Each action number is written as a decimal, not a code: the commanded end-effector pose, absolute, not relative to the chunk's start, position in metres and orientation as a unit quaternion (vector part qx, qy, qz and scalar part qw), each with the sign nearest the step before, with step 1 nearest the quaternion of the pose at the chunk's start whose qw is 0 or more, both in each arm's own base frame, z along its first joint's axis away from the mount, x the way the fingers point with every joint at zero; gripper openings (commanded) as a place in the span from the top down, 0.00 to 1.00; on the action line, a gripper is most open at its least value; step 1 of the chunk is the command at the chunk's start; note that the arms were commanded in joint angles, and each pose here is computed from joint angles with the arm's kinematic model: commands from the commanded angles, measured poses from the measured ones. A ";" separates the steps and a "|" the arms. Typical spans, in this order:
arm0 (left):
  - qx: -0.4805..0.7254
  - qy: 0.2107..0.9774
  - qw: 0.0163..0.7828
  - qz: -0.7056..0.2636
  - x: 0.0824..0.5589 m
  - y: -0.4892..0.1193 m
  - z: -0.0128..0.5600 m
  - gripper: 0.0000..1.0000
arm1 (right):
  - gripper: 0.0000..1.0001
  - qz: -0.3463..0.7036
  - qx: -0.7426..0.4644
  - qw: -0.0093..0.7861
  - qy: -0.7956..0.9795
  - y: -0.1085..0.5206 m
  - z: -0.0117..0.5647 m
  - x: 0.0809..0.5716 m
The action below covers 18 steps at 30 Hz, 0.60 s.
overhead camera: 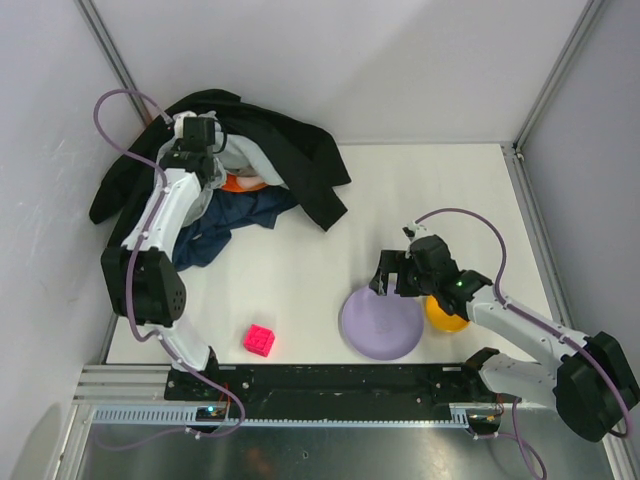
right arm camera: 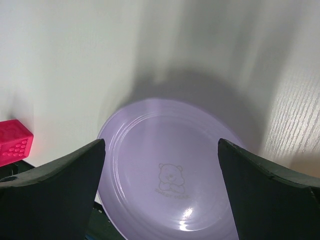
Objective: Pick out a specific cloth from the pile
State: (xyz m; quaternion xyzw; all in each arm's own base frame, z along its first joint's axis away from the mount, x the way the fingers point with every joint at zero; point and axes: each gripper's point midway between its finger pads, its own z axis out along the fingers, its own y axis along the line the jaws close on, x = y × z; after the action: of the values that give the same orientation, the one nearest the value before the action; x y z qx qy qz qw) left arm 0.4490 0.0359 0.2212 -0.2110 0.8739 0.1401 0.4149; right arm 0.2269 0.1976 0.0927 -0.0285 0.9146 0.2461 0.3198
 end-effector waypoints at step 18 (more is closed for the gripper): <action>-0.344 0.835 0.408 0.135 0.545 0.135 0.114 0.99 | 0.01 0.249 -0.036 0.328 0.910 0.212 0.100 0.248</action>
State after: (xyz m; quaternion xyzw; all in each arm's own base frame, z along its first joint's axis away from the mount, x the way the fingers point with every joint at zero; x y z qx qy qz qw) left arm 0.5154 0.1028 0.1463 -0.3110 0.8441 0.1611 0.4059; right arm 0.2304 0.2007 0.0779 -0.0291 0.9254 0.2331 0.2974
